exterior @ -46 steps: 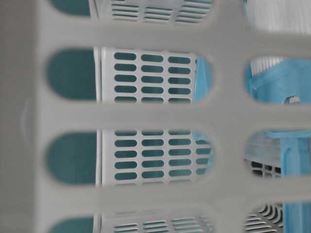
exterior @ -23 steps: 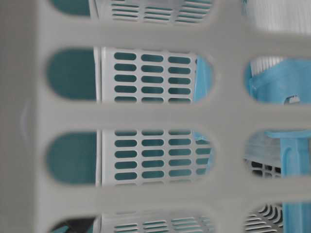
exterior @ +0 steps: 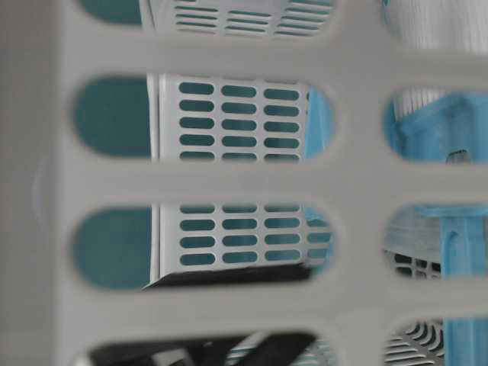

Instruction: Pick up the hand brush from the shopping basket with the left arm.

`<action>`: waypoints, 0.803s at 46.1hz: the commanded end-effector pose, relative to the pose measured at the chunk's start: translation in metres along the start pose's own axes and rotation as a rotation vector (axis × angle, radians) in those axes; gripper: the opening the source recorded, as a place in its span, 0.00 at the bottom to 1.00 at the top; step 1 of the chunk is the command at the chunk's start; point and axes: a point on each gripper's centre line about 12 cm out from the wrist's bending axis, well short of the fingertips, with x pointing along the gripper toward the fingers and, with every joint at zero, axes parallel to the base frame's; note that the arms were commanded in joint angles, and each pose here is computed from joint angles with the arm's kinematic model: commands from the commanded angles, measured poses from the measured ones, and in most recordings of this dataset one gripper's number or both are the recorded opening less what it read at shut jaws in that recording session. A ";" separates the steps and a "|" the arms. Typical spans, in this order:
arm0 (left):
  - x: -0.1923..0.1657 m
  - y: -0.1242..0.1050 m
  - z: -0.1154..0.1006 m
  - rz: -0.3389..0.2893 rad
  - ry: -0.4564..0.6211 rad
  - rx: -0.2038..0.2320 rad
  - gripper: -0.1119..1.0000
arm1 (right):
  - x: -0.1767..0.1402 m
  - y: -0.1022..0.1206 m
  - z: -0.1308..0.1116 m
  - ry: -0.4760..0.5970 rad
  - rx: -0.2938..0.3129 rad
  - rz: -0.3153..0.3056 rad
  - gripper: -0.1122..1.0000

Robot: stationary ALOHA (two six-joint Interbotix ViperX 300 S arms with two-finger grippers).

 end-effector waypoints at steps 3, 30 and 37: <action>0.019 -0.005 0.004 0.011 0.046 -0.014 0.92 | 0.002 0.000 0.006 -0.012 0.004 -0.003 0.77; 0.072 0.005 -0.026 0.080 0.261 -0.022 0.92 | 0.001 -0.001 0.003 -0.003 0.004 -0.004 0.77; 0.084 0.007 -0.035 0.090 0.296 -0.023 0.92 | 0.001 0.000 0.002 0.000 0.008 -0.003 0.77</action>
